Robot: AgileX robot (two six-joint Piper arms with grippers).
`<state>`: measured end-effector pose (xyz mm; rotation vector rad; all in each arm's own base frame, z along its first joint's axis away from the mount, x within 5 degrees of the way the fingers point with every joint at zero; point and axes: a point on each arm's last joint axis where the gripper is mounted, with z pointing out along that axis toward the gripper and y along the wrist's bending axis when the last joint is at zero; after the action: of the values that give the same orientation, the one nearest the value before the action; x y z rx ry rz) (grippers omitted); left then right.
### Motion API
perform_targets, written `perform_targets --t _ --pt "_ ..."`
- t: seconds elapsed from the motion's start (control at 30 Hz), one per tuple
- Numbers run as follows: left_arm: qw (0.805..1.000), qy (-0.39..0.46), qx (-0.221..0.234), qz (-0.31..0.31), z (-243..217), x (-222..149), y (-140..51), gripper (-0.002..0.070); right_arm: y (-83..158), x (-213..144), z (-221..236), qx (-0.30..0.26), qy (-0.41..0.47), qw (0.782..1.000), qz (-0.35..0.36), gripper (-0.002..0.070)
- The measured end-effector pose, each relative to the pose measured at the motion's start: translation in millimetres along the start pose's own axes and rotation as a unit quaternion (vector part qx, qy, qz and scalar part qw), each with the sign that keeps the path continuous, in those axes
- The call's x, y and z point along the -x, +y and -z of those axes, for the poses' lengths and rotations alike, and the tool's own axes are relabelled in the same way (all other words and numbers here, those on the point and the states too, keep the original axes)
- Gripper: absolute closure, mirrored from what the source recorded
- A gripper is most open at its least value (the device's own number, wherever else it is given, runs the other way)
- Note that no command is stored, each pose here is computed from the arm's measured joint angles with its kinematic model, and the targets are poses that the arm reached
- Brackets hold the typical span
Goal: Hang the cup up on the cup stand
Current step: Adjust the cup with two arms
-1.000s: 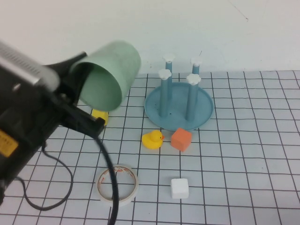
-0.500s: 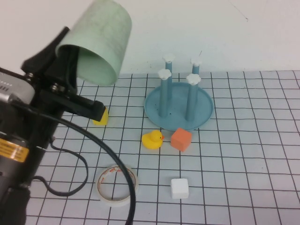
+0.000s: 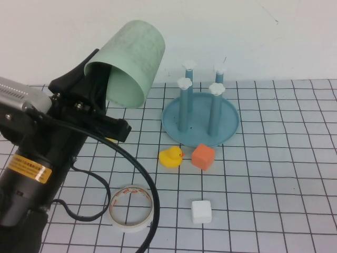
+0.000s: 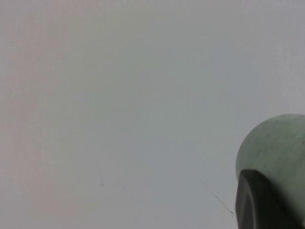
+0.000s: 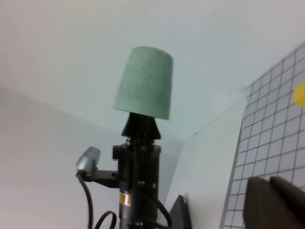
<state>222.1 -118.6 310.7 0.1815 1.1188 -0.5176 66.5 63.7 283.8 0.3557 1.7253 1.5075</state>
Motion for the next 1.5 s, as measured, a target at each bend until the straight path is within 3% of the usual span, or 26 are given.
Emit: perform_targets --t 0.07,0.17,0.4,0.5,0.9,1.17,1.5 --pt "1.0 0.0 0.0 0.0 0 0 0.0 0.0664 13 15 -11 0.008 0.013 0.999 0.032 0.0664" --pt "1.0 0.0 -0.005 -0.002 0 0 -0.9 0.0664 28 37 -29 0.022 0.032 0.997 0.072 0.0589" --pt "0.999 0.002 -0.029 -0.014 0 0 -5.3 0.0664 48 83 -79 0.038 0.081 0.993 0.074 0.0159" --pt "0.999 0.004 -0.045 -0.022 0 -1 -8.2 0.0664 51 93 -108 0.043 0.117 0.991 0.048 0.0057" --pt "0.996 0.004 -0.071 -0.059 1 -1 -12.8 0.0664 37 98 -218 0.049 0.253 0.963 -0.079 0.0018" --pt "0.995 0.001 -0.067 -0.072 1 -1 -12.1 0.0664 46 95 -253 0.064 0.272 0.957 -0.077 0.0017" --pt "0.995 -0.002 -0.06 -0.078 1 -1 -10.9 0.0664 46 86 -264 0.048 0.259 0.962 -0.076 0.0017"
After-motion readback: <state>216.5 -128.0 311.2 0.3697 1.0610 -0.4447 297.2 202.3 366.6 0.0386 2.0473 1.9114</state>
